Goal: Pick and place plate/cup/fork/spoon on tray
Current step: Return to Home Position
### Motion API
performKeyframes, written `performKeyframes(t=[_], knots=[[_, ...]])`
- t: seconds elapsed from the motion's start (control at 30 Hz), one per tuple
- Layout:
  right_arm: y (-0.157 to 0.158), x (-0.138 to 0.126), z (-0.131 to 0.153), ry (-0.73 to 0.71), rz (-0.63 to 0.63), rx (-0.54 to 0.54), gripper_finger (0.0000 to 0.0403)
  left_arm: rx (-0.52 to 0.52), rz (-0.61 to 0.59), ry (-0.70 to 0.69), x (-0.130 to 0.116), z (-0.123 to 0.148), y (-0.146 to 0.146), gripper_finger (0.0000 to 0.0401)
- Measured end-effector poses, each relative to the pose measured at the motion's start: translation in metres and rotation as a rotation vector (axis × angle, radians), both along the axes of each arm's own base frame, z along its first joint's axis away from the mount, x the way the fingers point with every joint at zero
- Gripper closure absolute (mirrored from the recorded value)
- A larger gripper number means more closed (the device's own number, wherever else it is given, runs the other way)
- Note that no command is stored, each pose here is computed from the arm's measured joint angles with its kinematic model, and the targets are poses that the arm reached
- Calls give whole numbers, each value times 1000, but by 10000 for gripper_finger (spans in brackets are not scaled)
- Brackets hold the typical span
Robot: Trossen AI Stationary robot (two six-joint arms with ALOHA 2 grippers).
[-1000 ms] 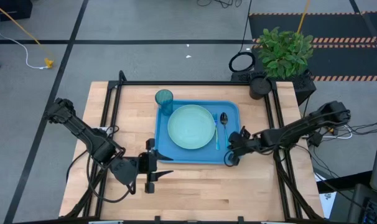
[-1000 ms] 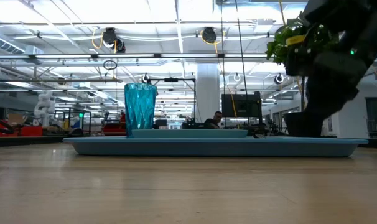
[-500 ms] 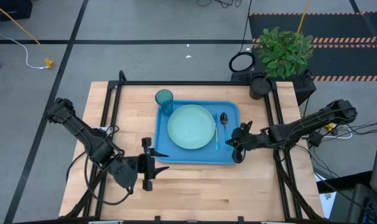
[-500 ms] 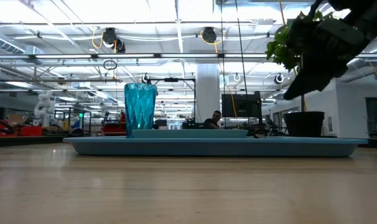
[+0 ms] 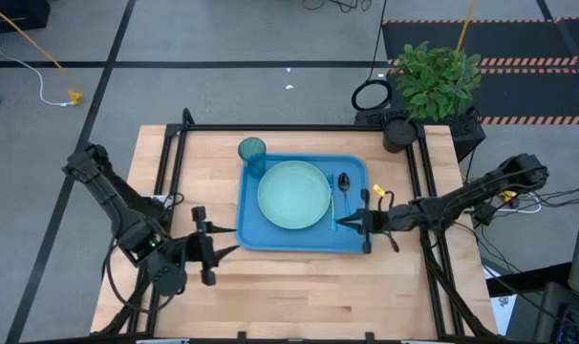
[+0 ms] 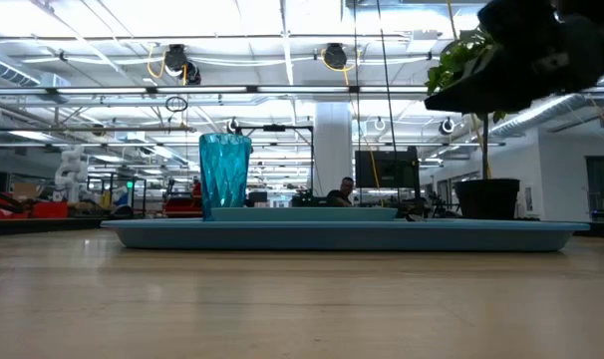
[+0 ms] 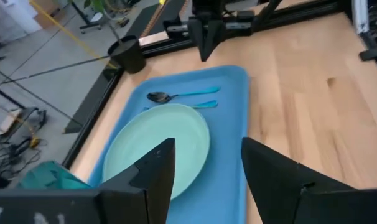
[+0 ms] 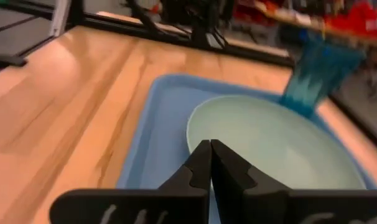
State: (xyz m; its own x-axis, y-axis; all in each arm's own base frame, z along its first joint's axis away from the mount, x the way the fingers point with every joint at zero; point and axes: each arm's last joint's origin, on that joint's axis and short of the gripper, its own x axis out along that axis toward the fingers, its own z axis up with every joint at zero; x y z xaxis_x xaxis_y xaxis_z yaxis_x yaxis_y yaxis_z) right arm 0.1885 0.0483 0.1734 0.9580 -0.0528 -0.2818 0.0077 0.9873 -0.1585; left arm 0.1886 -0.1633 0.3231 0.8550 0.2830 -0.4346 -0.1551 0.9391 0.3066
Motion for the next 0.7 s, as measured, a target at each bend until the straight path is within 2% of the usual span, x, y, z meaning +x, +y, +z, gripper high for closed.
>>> performKeyframes(t=[0.13,0.43,0.6,0.7], knots=[[-1,-9,-11,-44,42,-86,403,-40,-31,-51,-11,-20,9,215],[-3,-28,-25,-64,171,-57,403,-55,-228,-241,-23,-56,18,215],[-6,-42,-31,-93,188,-11,403,11,-202,-265,-24,-71,26,215],[-7,-46,-25,-142,188,33,403,53,-177,-249,-22,-75,30,215]])
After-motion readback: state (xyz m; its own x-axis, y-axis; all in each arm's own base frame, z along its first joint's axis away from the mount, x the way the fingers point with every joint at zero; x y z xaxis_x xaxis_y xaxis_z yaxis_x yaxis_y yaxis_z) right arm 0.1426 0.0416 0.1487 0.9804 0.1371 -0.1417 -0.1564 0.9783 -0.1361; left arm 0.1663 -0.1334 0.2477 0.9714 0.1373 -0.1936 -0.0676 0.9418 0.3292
